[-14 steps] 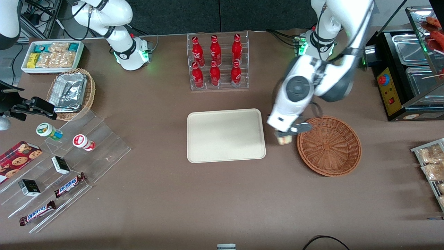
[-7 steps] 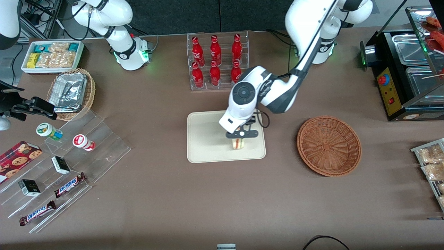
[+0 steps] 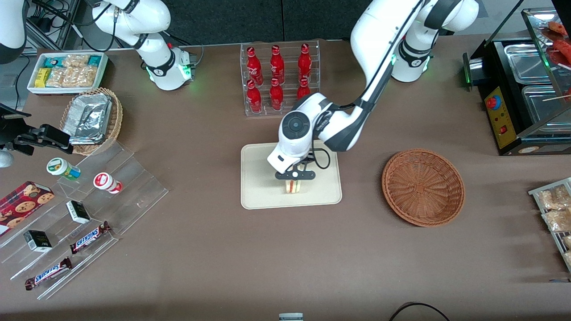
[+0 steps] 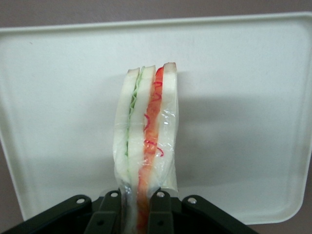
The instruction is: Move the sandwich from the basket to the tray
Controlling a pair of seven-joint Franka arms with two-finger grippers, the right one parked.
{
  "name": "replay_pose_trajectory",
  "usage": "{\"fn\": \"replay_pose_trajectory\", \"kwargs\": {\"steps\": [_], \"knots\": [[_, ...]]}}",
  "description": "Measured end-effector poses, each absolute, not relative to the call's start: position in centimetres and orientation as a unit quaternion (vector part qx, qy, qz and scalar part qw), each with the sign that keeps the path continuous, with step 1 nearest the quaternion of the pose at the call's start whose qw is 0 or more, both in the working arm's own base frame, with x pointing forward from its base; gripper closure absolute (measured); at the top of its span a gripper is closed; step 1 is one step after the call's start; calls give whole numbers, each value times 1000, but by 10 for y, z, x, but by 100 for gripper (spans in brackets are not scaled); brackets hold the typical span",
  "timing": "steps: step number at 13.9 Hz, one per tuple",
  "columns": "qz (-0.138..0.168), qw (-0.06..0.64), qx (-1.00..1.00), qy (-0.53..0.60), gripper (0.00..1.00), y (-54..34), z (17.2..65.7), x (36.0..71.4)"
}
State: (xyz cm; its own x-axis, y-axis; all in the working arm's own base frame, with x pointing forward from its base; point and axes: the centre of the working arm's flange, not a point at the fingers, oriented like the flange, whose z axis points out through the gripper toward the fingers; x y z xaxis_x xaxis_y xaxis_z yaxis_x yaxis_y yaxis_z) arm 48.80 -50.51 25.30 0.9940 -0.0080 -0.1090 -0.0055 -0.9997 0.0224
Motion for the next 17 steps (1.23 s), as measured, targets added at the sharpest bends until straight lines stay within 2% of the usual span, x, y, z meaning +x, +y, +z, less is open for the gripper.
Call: {"fn": "replay_pose_trajectory", "kwargs": {"steps": [7, 8, 13, 15, 16, 17], "knots": [[-49, -16, 998, -20, 83, -513, 231, 481], [-49, -16, 998, -19, 78, -513, 231, 481], [-50, -17, 998, -16, 30, -513, 230, 482], [-45, -13, 999, -13, 8, -515, 237, 486], [-43, -11, 999, -12, 1, -517, 242, 488], [-43, -11, 999, -12, 0, -519, 249, 491]]}}
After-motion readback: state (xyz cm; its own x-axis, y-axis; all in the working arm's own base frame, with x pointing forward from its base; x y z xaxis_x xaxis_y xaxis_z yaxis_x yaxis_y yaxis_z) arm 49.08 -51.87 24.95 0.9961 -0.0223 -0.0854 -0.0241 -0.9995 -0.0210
